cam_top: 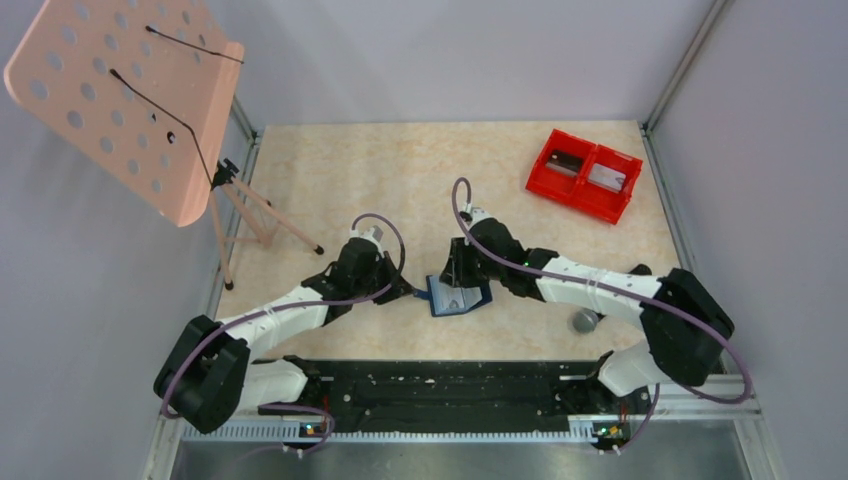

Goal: Take the credit cards out of the card holder
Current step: Remove the credit card from the card holder, then place the credit card in the storage box.

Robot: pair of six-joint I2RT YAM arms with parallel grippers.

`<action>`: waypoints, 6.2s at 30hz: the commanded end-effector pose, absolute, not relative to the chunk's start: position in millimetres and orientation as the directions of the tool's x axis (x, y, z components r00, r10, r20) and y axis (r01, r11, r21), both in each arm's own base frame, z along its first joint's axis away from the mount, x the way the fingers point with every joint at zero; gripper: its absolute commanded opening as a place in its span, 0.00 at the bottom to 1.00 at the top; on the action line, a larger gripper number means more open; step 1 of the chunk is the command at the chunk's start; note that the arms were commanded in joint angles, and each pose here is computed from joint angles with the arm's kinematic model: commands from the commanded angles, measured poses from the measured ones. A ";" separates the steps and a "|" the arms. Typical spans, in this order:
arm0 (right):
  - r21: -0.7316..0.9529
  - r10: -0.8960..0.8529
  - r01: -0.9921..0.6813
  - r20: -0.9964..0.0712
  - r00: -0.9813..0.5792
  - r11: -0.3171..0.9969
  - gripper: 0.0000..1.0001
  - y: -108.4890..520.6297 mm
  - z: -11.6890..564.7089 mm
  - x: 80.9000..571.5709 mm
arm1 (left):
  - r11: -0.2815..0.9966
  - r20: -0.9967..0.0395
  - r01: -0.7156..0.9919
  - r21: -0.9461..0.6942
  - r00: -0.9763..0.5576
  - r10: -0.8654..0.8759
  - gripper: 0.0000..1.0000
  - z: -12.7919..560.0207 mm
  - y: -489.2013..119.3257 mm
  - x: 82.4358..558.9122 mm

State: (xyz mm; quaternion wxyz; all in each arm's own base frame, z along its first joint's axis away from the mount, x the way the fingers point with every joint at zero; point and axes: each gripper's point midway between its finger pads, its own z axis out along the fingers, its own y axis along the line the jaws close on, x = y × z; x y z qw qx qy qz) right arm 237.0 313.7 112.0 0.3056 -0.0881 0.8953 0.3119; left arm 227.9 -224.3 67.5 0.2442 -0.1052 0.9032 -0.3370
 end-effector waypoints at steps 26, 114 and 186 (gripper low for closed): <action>0.561 0.075 -0.294 -0.543 -0.836 0.774 0.31 273.0 49.6 243.7 | 0.775 -0.434 0.020 -0.631 -0.838 -0.331 0.15 98.1 -225.5 241.3; 0.738 0.170 -0.226 -0.419 -0.892 0.636 0.00 241.1 47.9 248.9 | 0.811 -0.218 -0.033 -0.585 -0.956 -0.196 0.07 -15.2 -243.9 219.5; 0.776 0.093 -0.568 -0.609 -0.788 0.274 0.00 256.4 201.5 235.1 | 0.476 -0.582 0.493 -0.728 -0.812 -0.049 0.55 167.5 -295.5 234.6</action>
